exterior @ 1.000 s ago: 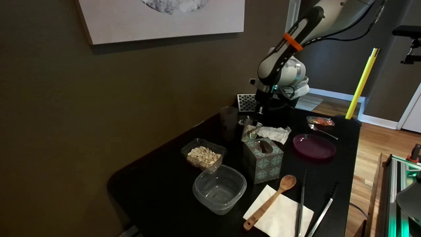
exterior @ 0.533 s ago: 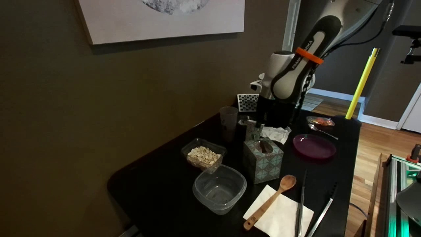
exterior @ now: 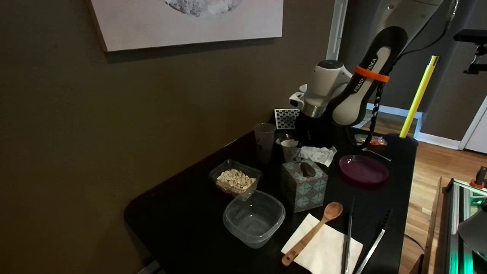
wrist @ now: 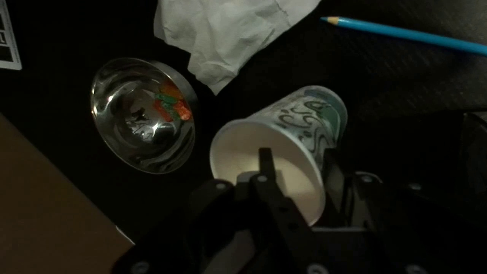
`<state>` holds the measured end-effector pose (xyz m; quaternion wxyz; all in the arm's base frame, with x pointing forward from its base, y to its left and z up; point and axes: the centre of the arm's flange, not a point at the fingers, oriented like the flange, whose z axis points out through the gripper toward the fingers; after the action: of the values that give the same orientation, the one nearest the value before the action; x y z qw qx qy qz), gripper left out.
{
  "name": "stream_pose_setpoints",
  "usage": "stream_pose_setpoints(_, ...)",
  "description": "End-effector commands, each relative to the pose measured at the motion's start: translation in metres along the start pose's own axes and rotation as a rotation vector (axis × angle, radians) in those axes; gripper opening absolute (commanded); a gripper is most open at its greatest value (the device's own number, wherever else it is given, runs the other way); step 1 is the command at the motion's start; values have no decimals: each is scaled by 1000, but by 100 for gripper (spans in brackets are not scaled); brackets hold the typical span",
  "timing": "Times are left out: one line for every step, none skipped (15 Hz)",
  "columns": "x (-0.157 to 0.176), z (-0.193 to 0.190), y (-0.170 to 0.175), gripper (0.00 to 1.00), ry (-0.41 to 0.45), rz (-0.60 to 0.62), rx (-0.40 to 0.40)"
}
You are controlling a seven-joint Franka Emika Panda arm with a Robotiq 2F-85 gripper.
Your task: Make the coffee cup stand upright
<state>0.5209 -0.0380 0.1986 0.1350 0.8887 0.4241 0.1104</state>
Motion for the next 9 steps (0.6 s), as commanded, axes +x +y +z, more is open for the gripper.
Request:
stream_pose_setpoints(6,-16,-6,71,12,54,13)
stream_pose_setpoints(9,-21,-4,77,21,80,23)
stream_pose_setpoints(10,-26,-1,86,24,105,33)
stream_pose_setpoints(11,-29,0,93,30,126,30)
stream_pose_setpoints(12,-33,3,99,27,150,38)
stream_pose_setpoints(12,-37,5,100,31,182,40)
stream_pose_setpoints(11,-42,9,100,30,236,48)
stream_pose_setpoints(10,-46,13,100,26,295,63)
stream_pose_setpoints(10,-51,18,100,25,353,73)
